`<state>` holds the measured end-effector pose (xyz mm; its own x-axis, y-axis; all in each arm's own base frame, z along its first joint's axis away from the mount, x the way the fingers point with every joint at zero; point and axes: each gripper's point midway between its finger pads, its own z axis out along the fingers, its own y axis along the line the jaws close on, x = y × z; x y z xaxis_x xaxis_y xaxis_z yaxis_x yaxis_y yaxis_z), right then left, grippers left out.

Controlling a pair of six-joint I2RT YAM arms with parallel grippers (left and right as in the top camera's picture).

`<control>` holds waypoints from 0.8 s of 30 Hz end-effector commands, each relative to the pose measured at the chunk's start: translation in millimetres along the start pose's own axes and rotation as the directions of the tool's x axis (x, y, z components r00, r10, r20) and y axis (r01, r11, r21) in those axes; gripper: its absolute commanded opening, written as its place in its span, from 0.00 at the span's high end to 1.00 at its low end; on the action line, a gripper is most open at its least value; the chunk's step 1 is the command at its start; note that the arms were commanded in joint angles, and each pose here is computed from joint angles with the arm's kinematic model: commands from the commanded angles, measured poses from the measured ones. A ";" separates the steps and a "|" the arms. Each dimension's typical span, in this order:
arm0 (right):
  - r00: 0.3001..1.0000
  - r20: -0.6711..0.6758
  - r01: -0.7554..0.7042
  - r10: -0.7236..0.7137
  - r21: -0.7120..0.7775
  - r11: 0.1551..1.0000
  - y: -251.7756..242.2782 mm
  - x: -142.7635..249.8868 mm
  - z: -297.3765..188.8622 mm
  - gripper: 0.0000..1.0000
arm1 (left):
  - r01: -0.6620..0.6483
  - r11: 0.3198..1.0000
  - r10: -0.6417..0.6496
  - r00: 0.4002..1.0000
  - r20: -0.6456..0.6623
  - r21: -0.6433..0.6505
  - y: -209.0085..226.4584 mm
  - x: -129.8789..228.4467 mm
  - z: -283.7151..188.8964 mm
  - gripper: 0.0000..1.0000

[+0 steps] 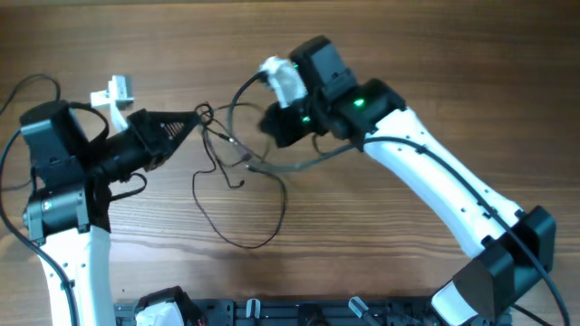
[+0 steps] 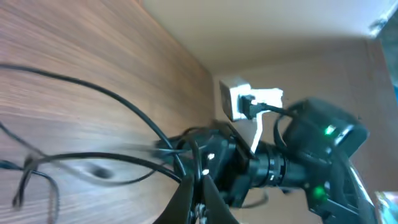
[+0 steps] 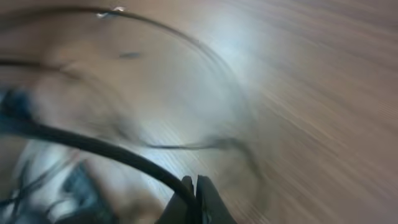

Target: Untangle cables

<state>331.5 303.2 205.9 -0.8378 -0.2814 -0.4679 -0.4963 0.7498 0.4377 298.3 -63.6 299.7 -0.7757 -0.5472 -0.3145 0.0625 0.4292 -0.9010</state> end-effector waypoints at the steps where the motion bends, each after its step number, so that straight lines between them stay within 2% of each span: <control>1: 0.927 0.261 -0.351 0.270 0.347 0.870 -85.3 -14.6 -81.3 0.96 | -0.044 0.995 0.054 0.991 0.122 -0.085 11.2 -24.8 -17.8 0.96; 4: 0.877 0.349 -0.461 0.329 0.424 0.780 -121.6 -4.4 -128.8 0.96 | -0.047 0.993 0.063 0.986 0.155 -0.106 16.8 -32.0 -24.6 0.96; 8: 0.797 0.429 -0.596 0.425 0.448 0.666 -170.2 16.5 -181.7 0.96 | -0.066 0.990 0.087 0.981 0.171 -0.123 21.2 -35.9 -30.4 0.96; 10: 0.776 0.421 -0.626 0.469 0.424 0.655 -185.3 24.8 -192.0 0.96 | -0.083 0.989 0.104 0.980 0.168 -0.126 21.1 -35.7 -30.2 0.96; 11: 0.786 0.401 -0.613 0.471 0.399 0.683 -184.3 24.2 -191.5 0.96 | -0.094 0.988 0.114 0.980 0.165 -0.124 20.6 -35.3 -30.1 0.96; 14: 0.881 0.292 -0.443 0.373 0.227 0.867 -155.2 11.1 -181.4 0.96 | -0.112 0.985 0.132 0.979 0.155 -0.130 21.8 -33.4 -29.8 0.96; 17: 0.949 0.232 -0.221 0.212 0.012 0.975 -107.6 -0.1 -172.7 0.96 | -0.138 0.981 0.156 0.979 0.131 -0.133 22.6 -27.9 -27.5 0.96; 20: 0.971 0.231 0.002 0.055 -0.239 0.971 -46.7 -5.3 -176.2 0.96 | -0.175 0.976 0.189 0.977 0.101 -0.127 20.2 -21.7 -22.2 0.96; 22: 0.966 0.259 0.093 0.001 -0.349 0.932 -16.2 -8.0 -187.7 0.96 | -0.205 0.972 0.215 0.973 0.079 -0.118 17.1 -17.3 -17.5 0.96; 24: 0.935 0.341 0.254 -0.098 -0.452 0.855 25.4 -11.8 -213.5 0.96 | -0.246 0.964 0.252 0.967 0.048 -0.102 12.5 -10.4 -10.7 0.96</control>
<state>326.7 155.6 304.6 -0.8391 -0.0529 -0.5413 -0.4300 0.6741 0.6006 303.4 -30.2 285.8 -0.7051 -0.5432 -0.4558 0.0801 0.5777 -0.8123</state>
